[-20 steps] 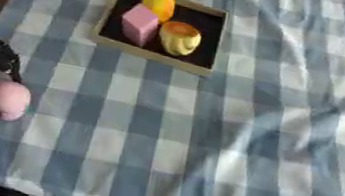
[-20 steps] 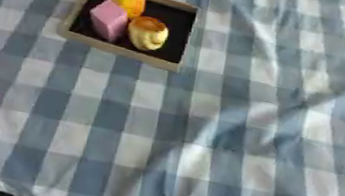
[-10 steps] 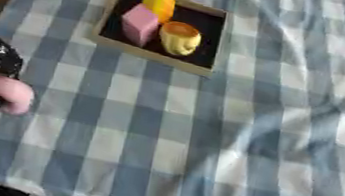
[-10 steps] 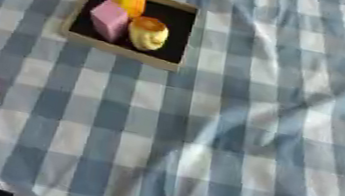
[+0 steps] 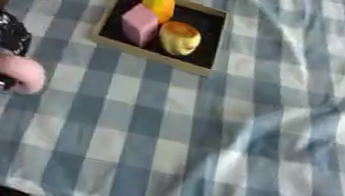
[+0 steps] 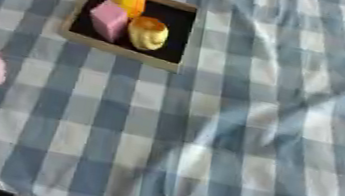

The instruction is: Pick up objects on the table and place them in the box.

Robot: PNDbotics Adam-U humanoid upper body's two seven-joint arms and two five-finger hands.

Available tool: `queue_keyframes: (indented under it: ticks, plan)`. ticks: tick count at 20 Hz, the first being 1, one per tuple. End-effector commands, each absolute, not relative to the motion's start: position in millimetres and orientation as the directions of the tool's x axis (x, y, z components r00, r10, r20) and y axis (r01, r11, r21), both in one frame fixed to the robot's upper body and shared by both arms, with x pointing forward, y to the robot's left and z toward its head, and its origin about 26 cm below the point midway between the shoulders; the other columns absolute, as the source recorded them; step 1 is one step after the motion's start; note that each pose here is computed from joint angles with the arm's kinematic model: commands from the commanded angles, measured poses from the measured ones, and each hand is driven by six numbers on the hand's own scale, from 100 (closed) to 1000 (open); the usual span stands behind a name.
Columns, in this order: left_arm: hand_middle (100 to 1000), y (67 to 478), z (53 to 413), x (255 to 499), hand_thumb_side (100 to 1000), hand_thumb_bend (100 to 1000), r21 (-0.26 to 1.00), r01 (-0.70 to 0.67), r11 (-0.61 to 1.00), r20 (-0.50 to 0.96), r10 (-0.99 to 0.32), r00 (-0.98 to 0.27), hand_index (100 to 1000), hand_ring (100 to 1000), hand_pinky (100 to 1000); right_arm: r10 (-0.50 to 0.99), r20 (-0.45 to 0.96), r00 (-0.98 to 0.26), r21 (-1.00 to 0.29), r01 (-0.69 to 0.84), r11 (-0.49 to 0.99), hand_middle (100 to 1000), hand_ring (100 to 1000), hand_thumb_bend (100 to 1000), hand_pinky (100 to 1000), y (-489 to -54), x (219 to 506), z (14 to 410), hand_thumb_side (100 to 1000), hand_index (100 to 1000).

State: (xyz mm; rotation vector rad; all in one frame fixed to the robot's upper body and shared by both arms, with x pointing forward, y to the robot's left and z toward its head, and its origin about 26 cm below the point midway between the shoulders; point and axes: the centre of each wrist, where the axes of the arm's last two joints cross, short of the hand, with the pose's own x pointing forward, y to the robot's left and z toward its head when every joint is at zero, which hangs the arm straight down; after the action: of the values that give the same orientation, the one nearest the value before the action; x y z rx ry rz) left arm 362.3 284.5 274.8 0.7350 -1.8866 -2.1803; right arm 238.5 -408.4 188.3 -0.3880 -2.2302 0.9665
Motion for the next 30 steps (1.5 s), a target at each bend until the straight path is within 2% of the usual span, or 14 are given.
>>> queue_keyframes:
  ticks: [1, 7, 12, 16, 19, 24, 30]
  plan:
    - [531, 269, 304, 362, 255, 100, 0.962, -0.254, -0.099, -0.272, -0.385, -0.882, 555, 632, 615, 0.507, 0.434, -0.745, -0.747, 0.018, 0.665, 356, 1000, 100, 1000, -410, 236, 198, 470, 942]
    - [535, 223, 330, 387, 247, 100, 0.963, -0.270, 0.010, -0.254, -0.307, -0.917, 555, 637, 620, 0.504, 0.440, -0.743, -0.745, 0.011, 0.667, 357, 1000, 100, 1000, -409, 236, 197, 470, 943]
    - [533, 188, 333, 414, 244, 100, 0.964, -0.261, 0.057, -0.233, -0.296, -0.926, 558, 635, 619, 0.492, 0.442, -0.750, -0.741, 0.003, 0.671, 358, 1000, 100, 1000, -408, 237, 197, 470, 943]
    - [524, 149, 316, 445, 246, 100, 0.977, -0.187, 0.107, -0.150, -0.284, -0.947, 539, 623, 601, 0.479, 0.445, -0.757, -0.735, -0.003, 0.678, 357, 1000, 100, 1000, -406, 239, 197, 470, 943]
    - [524, 126, 304, 458, 246, 100, 0.981, -0.167, 0.098, -0.134, -0.284, -0.950, 537, 623, 602, 0.466, 0.441, -0.767, -0.733, -0.009, 0.680, 357, 1000, 100, 1000, -404, 241, 199, 470, 943]
    - [527, 96, 286, 470, 246, 100, 0.981, -0.170, 0.090, -0.138, -0.286, -0.948, 537, 628, 614, 0.445, 0.432, -0.785, -0.729, -0.014, 0.684, 357, 1000, 100, 1000, -401, 244, 202, 470, 944]
    - [532, 79, 262, 478, 244, 100, 0.982, -0.179, 0.053, -0.150, -0.343, -0.927, 539, 633, 618, 0.427, 0.427, -0.797, -0.726, -0.021, 0.687, 357, 1000, 100, 1000, -398, 247, 205, 470, 945]
